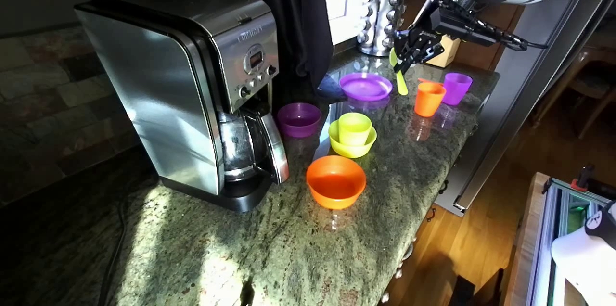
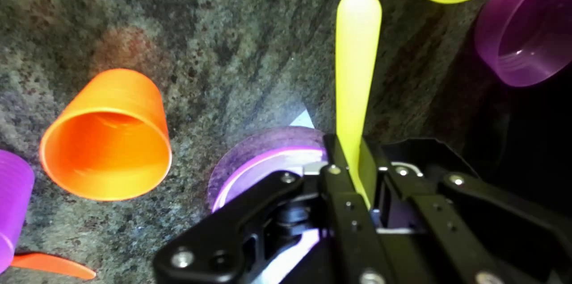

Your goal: Place the green cup in the bowl and place the green knife on the green bowl

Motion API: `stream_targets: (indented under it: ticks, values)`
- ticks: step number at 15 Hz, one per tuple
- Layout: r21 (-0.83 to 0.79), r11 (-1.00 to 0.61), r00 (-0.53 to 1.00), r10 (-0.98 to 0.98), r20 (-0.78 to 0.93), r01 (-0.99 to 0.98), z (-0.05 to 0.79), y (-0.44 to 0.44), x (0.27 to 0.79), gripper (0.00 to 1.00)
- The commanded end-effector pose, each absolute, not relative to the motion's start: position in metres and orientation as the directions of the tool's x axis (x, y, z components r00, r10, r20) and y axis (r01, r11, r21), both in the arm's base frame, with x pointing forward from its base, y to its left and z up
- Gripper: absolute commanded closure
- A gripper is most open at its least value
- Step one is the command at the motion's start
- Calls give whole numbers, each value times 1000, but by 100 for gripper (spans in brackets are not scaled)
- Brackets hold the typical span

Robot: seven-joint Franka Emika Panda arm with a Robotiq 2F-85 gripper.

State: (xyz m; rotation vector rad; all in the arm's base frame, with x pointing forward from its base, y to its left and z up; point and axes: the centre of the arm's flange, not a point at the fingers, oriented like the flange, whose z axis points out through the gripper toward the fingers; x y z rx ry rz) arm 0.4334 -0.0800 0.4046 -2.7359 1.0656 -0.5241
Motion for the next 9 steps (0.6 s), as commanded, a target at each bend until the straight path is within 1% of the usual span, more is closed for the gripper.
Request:
stream_targets:
  ticks: [1,5,9]
  values:
    - [-293,-768,724,-637,265,-569,407,-53,398,96]
    - [-271,-841,819,-529,224,-469,406,-27,410,96]
    - [-188,-917,912,-381,152,-352,399,-11,423,96]
